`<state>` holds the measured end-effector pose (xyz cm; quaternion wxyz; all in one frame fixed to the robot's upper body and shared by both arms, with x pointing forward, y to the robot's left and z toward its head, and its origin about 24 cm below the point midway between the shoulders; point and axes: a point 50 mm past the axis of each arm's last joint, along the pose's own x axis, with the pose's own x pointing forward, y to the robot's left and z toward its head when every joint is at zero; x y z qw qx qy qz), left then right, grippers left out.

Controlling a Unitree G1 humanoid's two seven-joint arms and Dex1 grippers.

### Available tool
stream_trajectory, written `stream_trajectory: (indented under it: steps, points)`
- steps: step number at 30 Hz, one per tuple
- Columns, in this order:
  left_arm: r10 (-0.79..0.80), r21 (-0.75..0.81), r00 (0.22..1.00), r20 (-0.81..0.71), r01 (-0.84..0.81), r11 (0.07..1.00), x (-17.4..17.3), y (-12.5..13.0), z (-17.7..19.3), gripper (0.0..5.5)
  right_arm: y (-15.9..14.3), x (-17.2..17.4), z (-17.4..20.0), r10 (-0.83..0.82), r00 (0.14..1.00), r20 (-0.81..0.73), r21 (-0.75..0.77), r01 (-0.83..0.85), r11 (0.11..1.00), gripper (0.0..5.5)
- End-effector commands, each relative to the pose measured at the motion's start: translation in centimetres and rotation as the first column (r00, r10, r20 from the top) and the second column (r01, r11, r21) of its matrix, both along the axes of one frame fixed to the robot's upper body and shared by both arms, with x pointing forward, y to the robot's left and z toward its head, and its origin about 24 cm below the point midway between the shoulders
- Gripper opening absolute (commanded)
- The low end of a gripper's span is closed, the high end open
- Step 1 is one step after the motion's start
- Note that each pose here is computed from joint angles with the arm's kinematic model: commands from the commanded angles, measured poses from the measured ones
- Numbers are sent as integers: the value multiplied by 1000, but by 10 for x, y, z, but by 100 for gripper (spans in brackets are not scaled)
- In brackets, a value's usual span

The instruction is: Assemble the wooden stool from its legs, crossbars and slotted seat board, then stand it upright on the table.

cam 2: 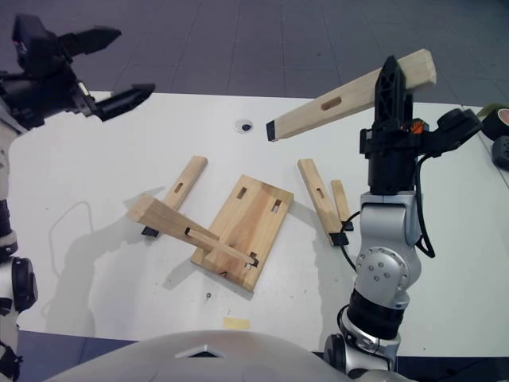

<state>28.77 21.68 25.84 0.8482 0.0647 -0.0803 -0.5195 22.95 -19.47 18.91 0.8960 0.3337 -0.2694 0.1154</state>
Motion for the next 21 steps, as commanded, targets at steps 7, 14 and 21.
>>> stream_trajectory:
  steps: [7, 14, 21]
  points:
    - [-399, 122, 833, -382, 474, 872, -66, 5, -10, 540, -15, -7, -6, -12, 999, -34, 28, 13, 1000, 102]
    - [-426, 335, 811, -402, 563, 756, -74, -11, -47, 540, -14, -4, -5, 5, 999, -44, 47, -3, 999, 102]
    - [-448, 403, 857, -257, 516, 756, -62, -33, -62, 462, -11, 0, -9, 25, 997, -70, 59, -20, 998, 102]
